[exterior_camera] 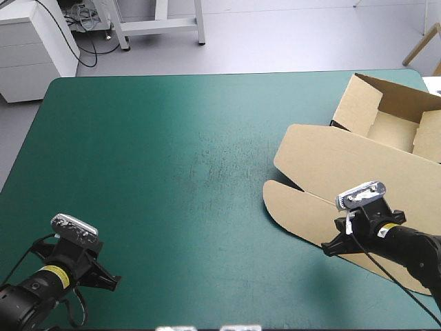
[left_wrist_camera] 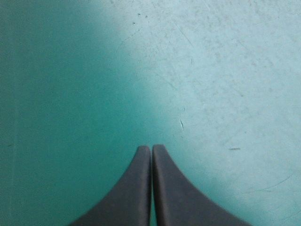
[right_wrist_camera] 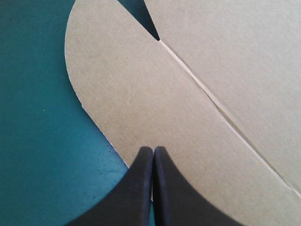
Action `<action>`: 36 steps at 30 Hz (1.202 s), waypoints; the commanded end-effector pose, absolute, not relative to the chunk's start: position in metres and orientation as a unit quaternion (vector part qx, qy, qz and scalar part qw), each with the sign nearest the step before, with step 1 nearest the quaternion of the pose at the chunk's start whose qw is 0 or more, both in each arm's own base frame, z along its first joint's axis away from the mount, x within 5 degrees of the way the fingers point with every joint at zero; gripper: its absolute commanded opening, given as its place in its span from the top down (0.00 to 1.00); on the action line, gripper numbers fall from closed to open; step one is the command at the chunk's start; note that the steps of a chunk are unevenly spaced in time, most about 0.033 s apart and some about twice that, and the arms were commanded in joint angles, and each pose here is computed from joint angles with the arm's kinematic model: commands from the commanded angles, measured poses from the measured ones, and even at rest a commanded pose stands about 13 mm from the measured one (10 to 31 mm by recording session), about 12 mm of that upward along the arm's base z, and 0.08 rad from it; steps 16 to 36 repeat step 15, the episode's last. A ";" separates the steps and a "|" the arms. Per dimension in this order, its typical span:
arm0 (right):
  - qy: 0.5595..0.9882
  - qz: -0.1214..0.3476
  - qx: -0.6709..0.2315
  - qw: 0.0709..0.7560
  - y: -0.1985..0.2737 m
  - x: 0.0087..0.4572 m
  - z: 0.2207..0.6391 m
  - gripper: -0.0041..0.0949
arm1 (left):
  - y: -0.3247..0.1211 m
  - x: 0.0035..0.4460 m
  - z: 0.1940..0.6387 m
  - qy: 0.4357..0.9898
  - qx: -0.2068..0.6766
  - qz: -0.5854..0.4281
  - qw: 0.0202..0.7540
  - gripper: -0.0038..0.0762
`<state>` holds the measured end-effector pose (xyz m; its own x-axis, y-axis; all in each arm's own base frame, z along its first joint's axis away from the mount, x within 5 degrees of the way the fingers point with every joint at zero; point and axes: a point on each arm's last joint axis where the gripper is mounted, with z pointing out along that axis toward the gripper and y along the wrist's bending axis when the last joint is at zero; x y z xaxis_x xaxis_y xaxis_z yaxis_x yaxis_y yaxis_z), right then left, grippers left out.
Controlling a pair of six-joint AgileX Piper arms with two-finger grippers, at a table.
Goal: Fold the box
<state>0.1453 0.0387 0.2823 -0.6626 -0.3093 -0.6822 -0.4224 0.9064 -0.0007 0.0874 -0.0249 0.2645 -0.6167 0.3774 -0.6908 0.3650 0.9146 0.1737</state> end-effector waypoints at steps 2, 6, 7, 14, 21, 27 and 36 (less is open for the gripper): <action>0.902 0.086 -0.199 0.373 0.040 0.145 0.290 0.98 | -0.025 0.087 0.272 0.899 0.198 0.004 0.390 0.96; 0.909 0.089 -0.204 0.353 0.040 0.142 0.288 0.98 | -0.023 0.084 0.268 0.912 0.195 0.009 0.360 0.96; 0.910 0.090 -0.206 0.349 0.040 0.141 0.287 0.98 | -0.022 0.083 0.267 0.914 0.195 0.011 0.356 0.96; 0.923 0.102 -0.213 0.304 0.041 0.134 0.282 0.98 | -0.022 0.083 0.267 0.914 0.195 0.011 0.356 0.96; 0.924 0.103 -0.212 0.300 0.041 0.133 0.282 0.98 | -0.022 0.083 0.267 0.914 0.195 0.011 0.356 0.96; 0.924 0.103 -0.212 0.300 0.041 0.133 0.282 0.98 | -0.022 0.083 0.267 0.914 0.195 0.011 0.356 0.96; 0.924 0.103 -0.212 0.300 0.041 0.133 0.282 0.98 | -0.022 0.083 0.267 0.914 0.195 0.011 0.356 0.96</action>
